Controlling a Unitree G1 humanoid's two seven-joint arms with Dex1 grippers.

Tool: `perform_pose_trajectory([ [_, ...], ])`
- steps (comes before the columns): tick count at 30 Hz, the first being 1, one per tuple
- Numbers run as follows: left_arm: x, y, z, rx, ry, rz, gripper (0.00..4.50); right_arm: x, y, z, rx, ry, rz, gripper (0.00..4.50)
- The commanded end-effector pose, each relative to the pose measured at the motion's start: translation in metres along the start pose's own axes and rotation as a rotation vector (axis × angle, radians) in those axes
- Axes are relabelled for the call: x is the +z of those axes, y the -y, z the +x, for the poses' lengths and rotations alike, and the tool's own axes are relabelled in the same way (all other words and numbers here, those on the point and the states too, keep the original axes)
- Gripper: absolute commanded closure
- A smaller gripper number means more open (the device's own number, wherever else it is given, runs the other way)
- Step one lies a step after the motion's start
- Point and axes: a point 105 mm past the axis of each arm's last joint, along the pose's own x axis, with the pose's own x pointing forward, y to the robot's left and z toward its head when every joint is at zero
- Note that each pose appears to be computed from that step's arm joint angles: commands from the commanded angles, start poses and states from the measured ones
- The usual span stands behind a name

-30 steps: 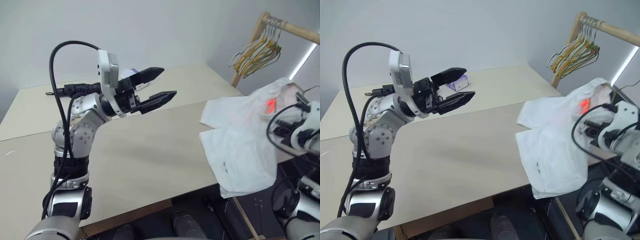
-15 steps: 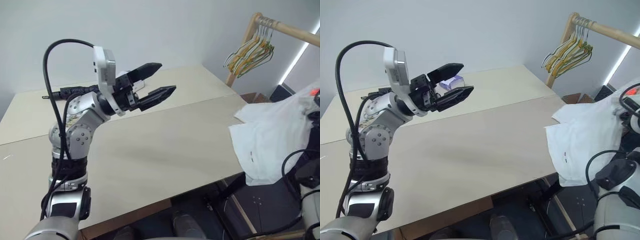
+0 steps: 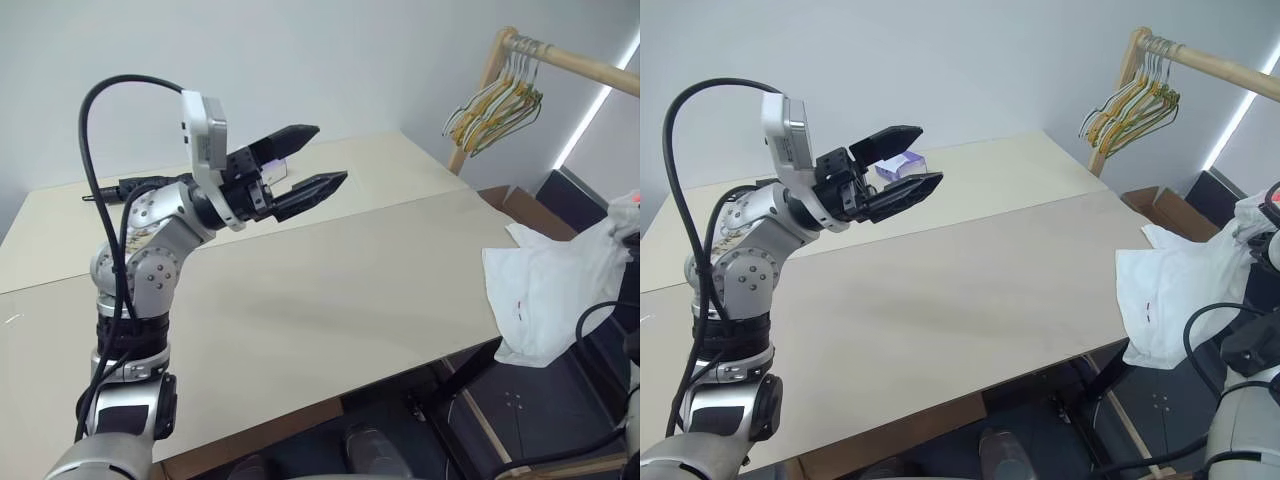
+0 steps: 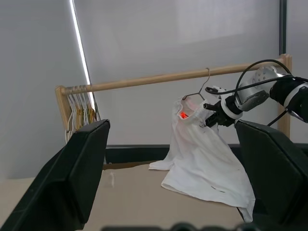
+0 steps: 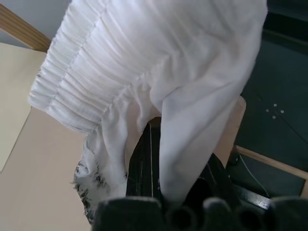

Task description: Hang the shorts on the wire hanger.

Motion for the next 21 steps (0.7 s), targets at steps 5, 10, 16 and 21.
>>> perform_pose_trajectory([
  [5,0.011,0.005,0.000,-0.018,0.013,0.046,0.00,0.017,-0.002,-0.005,-0.002,0.112,-0.062,1.66],
  [10,0.012,0.005,0.000,-0.017,0.011,0.052,0.00,0.024,-0.010,-0.013,-0.034,0.226,-0.221,0.03],
  [16,0.014,0.003,-0.004,-0.006,0.005,0.069,0.00,0.025,-0.026,-0.033,-0.106,0.538,-0.471,0.03],
  [21,0.012,0.002,-0.005,0.014,0.005,0.087,0.00,0.017,-0.039,-0.053,-0.172,0.840,-0.603,0.03],
])
